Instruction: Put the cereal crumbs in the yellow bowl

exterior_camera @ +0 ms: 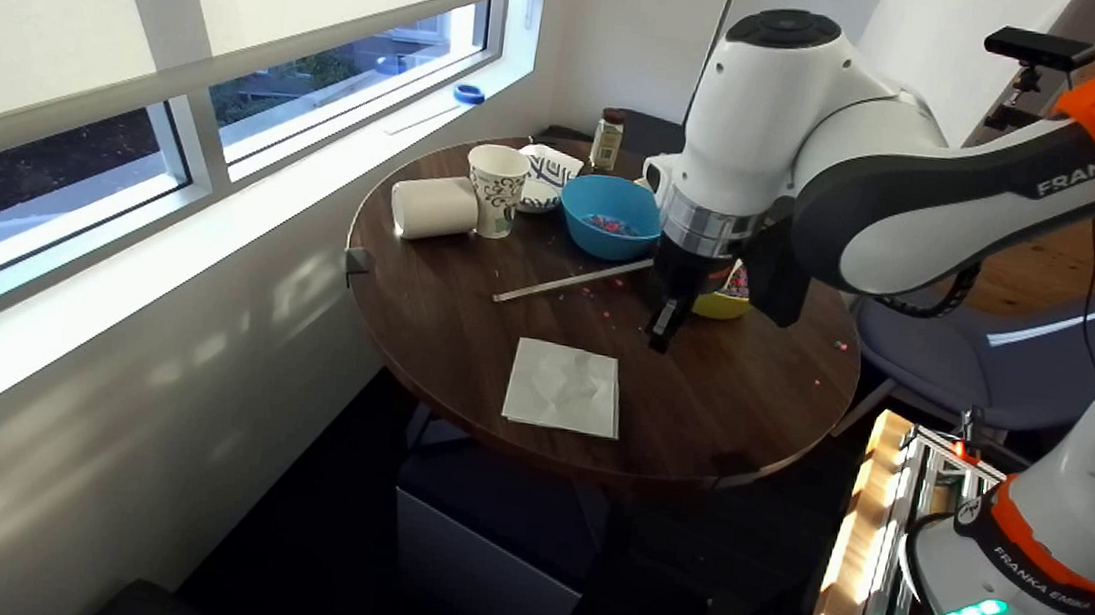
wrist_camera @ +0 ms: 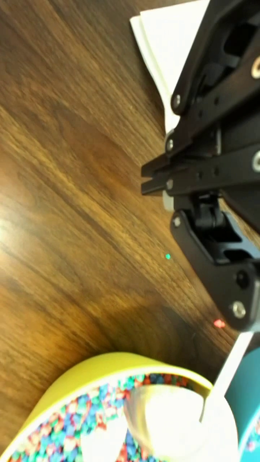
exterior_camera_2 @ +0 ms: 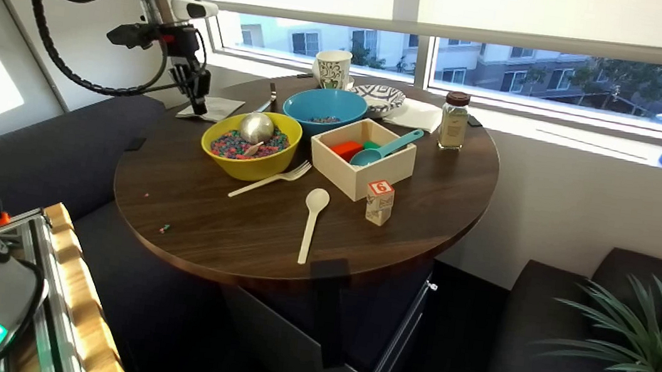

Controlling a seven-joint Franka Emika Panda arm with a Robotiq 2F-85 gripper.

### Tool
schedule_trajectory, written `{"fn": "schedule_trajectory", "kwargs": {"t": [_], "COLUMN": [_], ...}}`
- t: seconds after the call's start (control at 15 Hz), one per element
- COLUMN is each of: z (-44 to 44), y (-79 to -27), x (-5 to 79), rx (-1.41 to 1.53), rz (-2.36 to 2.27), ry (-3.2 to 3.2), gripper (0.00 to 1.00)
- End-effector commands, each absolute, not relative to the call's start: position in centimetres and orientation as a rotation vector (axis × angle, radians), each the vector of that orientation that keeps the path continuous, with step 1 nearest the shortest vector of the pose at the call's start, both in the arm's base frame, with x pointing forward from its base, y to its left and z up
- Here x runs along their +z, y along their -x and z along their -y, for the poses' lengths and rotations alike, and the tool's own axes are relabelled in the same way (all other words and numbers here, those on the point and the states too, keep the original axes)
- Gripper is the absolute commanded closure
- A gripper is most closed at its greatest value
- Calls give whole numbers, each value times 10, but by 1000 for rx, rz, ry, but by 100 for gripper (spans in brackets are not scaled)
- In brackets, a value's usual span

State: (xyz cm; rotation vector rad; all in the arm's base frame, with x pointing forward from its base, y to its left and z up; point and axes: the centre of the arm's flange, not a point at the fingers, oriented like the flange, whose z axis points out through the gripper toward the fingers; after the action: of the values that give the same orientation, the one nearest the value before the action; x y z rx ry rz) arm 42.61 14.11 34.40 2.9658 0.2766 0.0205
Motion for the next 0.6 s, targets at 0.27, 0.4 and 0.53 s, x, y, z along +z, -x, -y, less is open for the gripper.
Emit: {"fn": "schedule_trajectory", "kwargs": {"t": [0.27,0.4,0.53], "z": [-69,-51,-36], "y": [-392,-395,-399], "x": [411,414,412], "rx": [156,175,198], "rz": [227,312,378], "ry": [-2772,-2734,-2709], "gripper": [94,94,94]}}
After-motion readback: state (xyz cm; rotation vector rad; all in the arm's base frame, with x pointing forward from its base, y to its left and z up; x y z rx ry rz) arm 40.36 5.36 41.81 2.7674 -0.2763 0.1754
